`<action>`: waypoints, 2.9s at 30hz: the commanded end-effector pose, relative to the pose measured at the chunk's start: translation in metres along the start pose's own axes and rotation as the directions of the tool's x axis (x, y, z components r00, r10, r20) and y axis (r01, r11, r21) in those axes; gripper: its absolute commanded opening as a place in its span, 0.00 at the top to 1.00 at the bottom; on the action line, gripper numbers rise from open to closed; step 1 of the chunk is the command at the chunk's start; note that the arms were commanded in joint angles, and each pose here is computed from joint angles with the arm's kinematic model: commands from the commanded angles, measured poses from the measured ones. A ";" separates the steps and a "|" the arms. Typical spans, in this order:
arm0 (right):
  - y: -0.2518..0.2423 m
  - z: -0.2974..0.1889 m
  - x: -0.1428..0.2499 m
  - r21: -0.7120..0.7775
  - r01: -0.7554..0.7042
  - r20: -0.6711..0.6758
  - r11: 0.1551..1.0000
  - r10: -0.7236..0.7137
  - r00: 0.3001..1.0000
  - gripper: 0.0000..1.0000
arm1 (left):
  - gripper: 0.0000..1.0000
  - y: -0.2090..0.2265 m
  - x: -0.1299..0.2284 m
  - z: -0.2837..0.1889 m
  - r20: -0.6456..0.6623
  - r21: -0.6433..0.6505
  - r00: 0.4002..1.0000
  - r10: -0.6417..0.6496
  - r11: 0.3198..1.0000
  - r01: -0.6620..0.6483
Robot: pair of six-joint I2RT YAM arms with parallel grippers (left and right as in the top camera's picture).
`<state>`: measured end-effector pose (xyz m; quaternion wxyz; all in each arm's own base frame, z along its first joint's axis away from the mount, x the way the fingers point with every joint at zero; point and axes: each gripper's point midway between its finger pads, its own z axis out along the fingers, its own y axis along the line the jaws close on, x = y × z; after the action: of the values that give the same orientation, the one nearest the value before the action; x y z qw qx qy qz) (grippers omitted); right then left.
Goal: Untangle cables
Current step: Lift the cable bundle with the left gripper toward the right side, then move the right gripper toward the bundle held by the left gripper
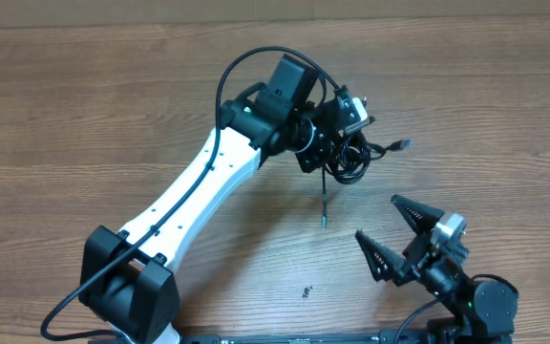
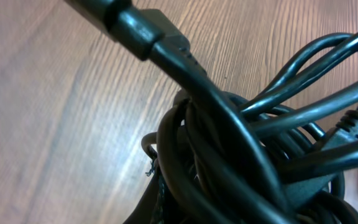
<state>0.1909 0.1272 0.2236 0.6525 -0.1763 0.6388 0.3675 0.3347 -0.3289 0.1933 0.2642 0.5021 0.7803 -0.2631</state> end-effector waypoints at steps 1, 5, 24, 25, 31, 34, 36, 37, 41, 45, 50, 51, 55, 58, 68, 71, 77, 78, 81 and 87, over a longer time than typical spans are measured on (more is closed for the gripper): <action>0.036 -0.005 -0.014 -0.171 0.103 0.023 0.980 -0.100 0.995 0.00 | 0.96 -0.009 -0.013 0.000 0.018 0.002 0.977 -0.213 0.977 0.213; 0.043 -0.006 -0.026 -0.199 0.070 0.056 0.978 -0.060 0.997 0.00 | 0.96 -0.017 -0.014 0.003 0.007 0.012 0.971 -0.238 0.971 0.238; -0.027 0.019 -0.008 0.231 -0.146 -0.453 0.962 0.240 0.859 0.00 | 0.96 -0.013 0.026 0.000 -0.137 -0.088 0.928 -0.345 0.938 0.336; -0.034 0.022 0.001 0.251 -0.159 -0.475 0.955 0.265 0.839 0.00 | 0.96 -0.013 0.027 0.000 -0.140 -0.093 0.919 -0.369 0.929 0.359; -0.054 0.030 0.032 0.282 -0.164 -0.561 0.945 0.301 0.771 0.02 | 0.96 -0.014 0.037 -0.001 -0.157 -0.137 0.857 -0.491 0.870 0.474; -0.057 0.032 0.034 0.275 -0.154 -0.568 0.949 0.290 0.770 0.04 | 0.96 -0.006 0.045 -0.001 -0.156 -0.234 0.831 -0.534 0.837 0.494; -0.057 0.034 0.031 0.270 -0.149 -0.561 0.951 0.281 0.778 0.04 | 0.96 -0.013 0.041 0.002 -0.156 -0.222 0.836 -0.526 0.844 0.489; -0.057 0.035 0.030 0.268 -0.148 -0.559 0.952 0.278 0.781 0.04 | 0.96 -0.020 0.036 0.006 -0.154 -0.207 0.846 -0.510 0.854 0.477; -0.053 0.037 0.028 0.245 -0.162 -0.553 0.956 0.275 0.787 0.04 | 0.96 -0.039 0.021 0.017 -0.134 -0.173 0.884 -0.448 0.889 0.424; -0.051 0.042 0.021 0.229 -0.188 -0.528 0.955 0.284 0.800 0.25 | 0.96 -0.049 0.010 0.023 -0.113 -0.159 0.904 -0.413 0.905 0.394; -0.051 0.043 0.021 0.228 -0.188 -0.527 0.955 0.283 0.801 0.57 | 0.96 -0.045 0.011 0.021 -0.101 -0.163 0.875 -0.473 0.875 0.455; -0.051 0.043 0.021 0.228 -0.188 -0.527 0.955 0.283 0.801 0.61 | 0.96 -0.045 0.011 0.021 -0.101 -0.156 0.873 -0.476 0.875 0.459; -0.051 0.043 0.020 0.227 -0.186 -0.526 0.956 0.281 0.803 0.84 | 0.96 -0.036 0.012 0.017 -0.091 -0.155 0.856 -0.509 0.856 0.493; -0.050 0.043 0.020 0.223 -0.188 -0.525 0.957 0.280 0.804 0.96 | 0.96 -0.040 0.010 0.017 -0.096 -0.116 0.853 -0.512 0.857 0.501; -0.064 0.040 0.022 0.320 -0.185 -0.504 0.929 0.332 0.798 0.96 | 0.00 -0.031 0.012 0.001 -0.097 -0.093 0.886 -0.453 0.891 0.445; -0.067 0.039 0.022 0.341 -0.184 -0.498 0.922 0.343 0.796 0.96 | 0.00 -0.024 0.001 -0.028 -0.034 -0.094 0.915 -0.402 0.913 0.397; -0.066 0.039 0.023 0.339 -0.190 -0.499 0.921 0.347 0.794 0.96 | 0.00 -0.013 -0.013 -0.079 0.079 -0.134 0.928 -0.365 0.918 0.373; -0.065 0.039 0.023 0.331 -0.196 -0.501 0.923 0.348 0.792 0.96 | 0.00 -0.011 -0.014 -0.087 0.095 -0.141 0.928 -0.359 0.918 0.370; -0.057 0.044 0.022 0.282 -0.228 -0.507 0.932 0.347 0.789 0.96 | 0.01 -0.013 -0.013 -0.095 0.091 -0.151 0.949 -0.302 0.938 0.313; -0.016 0.061 0.007 0.015 -0.370 -0.517 0.929 0.324 0.792 0.96 | 0.00 -0.022 -0.015 -0.107 0.094 -0.151 0.973 -0.209 0.964 0.221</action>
<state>0.2587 0.1393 0.1965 0.3877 -0.1322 0.8331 0.3717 0.3113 -0.2741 0.2589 0.2710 0.3471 0.8652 -0.2399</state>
